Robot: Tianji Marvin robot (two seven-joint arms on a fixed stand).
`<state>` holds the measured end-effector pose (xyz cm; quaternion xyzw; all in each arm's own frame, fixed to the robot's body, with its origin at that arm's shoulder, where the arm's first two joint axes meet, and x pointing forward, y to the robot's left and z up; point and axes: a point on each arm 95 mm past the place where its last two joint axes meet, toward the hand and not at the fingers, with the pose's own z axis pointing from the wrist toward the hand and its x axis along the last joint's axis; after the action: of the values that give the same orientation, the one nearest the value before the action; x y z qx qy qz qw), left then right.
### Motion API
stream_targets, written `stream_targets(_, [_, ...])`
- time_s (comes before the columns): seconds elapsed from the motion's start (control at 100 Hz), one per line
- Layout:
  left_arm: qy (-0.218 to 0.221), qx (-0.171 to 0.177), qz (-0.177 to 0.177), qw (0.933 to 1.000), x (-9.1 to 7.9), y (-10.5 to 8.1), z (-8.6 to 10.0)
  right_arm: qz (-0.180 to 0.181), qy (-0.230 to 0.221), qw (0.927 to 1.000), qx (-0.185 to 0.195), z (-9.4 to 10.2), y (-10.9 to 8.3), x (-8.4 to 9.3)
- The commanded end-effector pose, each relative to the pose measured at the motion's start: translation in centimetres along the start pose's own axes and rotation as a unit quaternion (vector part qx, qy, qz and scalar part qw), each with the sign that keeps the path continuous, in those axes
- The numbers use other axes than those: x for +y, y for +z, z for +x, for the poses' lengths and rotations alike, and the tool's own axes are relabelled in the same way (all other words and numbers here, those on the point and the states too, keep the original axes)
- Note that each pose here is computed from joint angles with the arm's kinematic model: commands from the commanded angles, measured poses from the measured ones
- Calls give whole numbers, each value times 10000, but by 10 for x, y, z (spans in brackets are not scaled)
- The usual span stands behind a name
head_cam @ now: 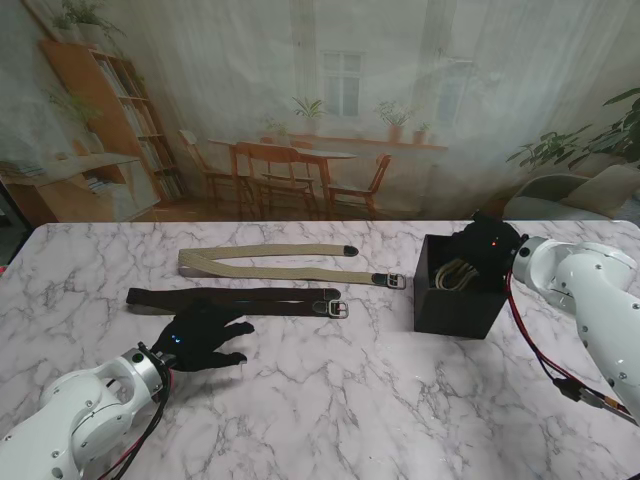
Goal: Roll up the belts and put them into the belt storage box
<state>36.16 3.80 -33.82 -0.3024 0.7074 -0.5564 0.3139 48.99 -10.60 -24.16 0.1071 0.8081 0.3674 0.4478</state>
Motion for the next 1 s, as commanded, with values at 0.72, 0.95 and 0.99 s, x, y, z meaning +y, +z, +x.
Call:
stream_targets(0.72, [191,45,-5,9998,-16,12,-16,-1045,580,9842,-1305,-16,-55,33])
stream_targets(0.95, [302,-61,54,9995,-31,21,-38,-1450,1789,9596,-1617,4,-70,50])
stream_targets(0.99, [322,-121,33,9994,-31,22,-42,-1513,1932,9558,-1618,9,-71,50])
